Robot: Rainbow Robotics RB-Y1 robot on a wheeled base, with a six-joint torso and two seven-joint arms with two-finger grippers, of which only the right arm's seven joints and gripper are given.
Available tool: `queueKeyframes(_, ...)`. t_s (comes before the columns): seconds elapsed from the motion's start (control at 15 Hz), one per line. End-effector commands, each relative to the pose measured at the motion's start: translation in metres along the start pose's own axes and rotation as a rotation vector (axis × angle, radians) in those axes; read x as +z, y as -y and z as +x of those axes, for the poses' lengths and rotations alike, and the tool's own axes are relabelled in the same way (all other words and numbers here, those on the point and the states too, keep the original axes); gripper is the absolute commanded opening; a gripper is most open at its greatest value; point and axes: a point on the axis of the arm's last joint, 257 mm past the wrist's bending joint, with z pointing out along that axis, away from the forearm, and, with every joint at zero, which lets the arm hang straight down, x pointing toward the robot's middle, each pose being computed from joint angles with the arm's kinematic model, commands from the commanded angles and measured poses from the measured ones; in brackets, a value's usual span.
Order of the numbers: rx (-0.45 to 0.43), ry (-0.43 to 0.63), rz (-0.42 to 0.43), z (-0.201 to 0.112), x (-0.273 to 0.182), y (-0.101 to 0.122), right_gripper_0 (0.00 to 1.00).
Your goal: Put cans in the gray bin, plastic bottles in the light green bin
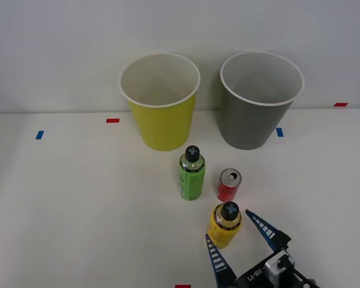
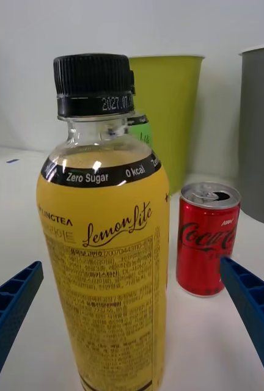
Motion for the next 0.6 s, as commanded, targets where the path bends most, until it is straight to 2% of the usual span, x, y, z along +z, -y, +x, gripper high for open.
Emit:
queueKeyframes(0.07,0.007,0.024,-0.009,-0.007,0.009,-0.003,1.00)
queueKeyframes(0.6,-0.011,0.060,-0.019,-0.018,0.022,-0.009,1.00)
